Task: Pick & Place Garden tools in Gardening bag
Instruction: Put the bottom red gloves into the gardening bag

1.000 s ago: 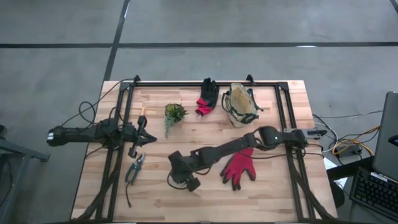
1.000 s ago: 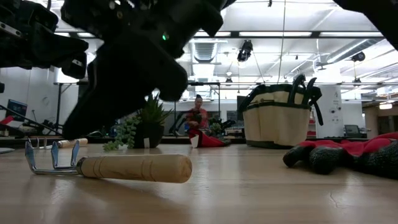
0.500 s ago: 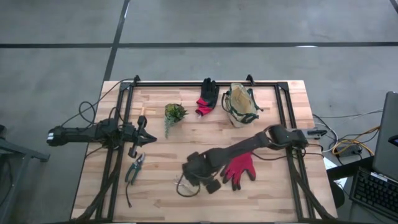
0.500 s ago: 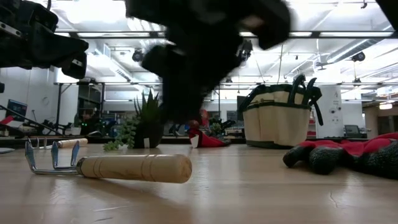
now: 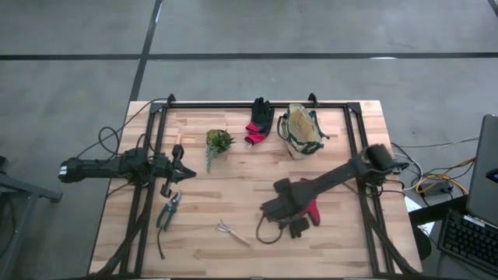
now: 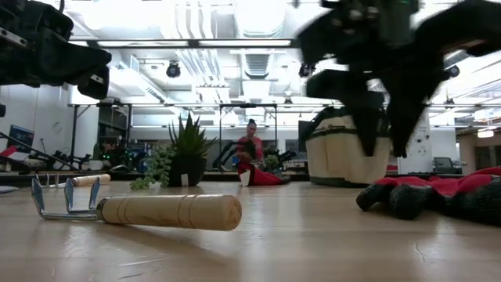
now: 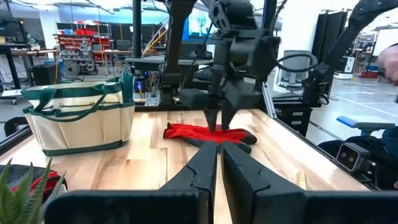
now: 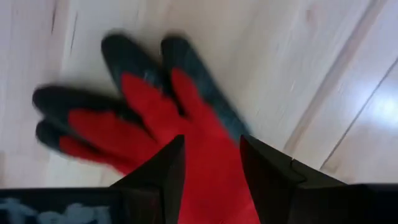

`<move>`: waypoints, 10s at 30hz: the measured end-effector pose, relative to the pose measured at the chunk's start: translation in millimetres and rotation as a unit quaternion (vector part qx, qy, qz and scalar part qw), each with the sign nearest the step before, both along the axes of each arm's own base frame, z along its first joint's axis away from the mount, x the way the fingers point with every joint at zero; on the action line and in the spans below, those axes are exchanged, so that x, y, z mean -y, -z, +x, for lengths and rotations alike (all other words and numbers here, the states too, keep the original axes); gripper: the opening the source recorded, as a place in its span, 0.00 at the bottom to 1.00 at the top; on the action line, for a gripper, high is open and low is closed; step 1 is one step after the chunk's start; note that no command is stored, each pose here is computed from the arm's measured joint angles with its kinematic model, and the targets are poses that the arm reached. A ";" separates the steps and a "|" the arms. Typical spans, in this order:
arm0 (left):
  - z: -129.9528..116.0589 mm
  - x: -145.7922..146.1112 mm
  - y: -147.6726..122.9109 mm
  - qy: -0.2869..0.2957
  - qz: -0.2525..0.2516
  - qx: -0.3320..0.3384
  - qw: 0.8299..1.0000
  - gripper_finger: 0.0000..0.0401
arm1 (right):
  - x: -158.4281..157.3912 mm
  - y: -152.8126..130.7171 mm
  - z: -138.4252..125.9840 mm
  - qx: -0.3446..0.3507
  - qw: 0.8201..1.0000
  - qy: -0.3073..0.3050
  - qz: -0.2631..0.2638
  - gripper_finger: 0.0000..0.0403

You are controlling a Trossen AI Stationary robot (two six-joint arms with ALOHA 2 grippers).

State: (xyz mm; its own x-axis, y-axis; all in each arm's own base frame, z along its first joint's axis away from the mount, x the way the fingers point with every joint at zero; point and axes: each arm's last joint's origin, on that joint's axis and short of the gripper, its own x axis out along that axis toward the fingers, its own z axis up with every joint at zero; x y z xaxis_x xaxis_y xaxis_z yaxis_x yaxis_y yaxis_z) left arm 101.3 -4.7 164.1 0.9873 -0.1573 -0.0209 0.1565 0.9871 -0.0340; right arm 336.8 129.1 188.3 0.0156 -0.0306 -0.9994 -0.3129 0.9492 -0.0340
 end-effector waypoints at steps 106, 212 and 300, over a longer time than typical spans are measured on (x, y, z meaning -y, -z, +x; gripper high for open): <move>0.0 0.0 -0.1 0.000 0.000 0.000 1.000 0.07 | 211.7 -195.2 -87.9 0.280 0.789 0.450 -0.309 0.02; 0.0 0.0 0.0 0.000 0.000 0.000 1.000 0.07 | 196.8 -179.5 -90.9 0.080 0.948 0.305 -0.041 0.09; 0.0 0.0 0.0 0.000 0.000 0.000 1.000 0.07 | 294.2 -50.1 -57.8 0.046 0.927 0.370 -0.041 0.03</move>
State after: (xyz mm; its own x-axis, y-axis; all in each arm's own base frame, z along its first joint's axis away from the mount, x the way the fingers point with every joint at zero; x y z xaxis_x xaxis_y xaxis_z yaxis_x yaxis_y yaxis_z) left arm 101.3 -4.6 164.1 0.9874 -0.1569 -0.0205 0.1562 0.9872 -0.0339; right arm 279.0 -165.1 238.4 0.0457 -0.1421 -0.9888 0.4317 0.8954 -0.1088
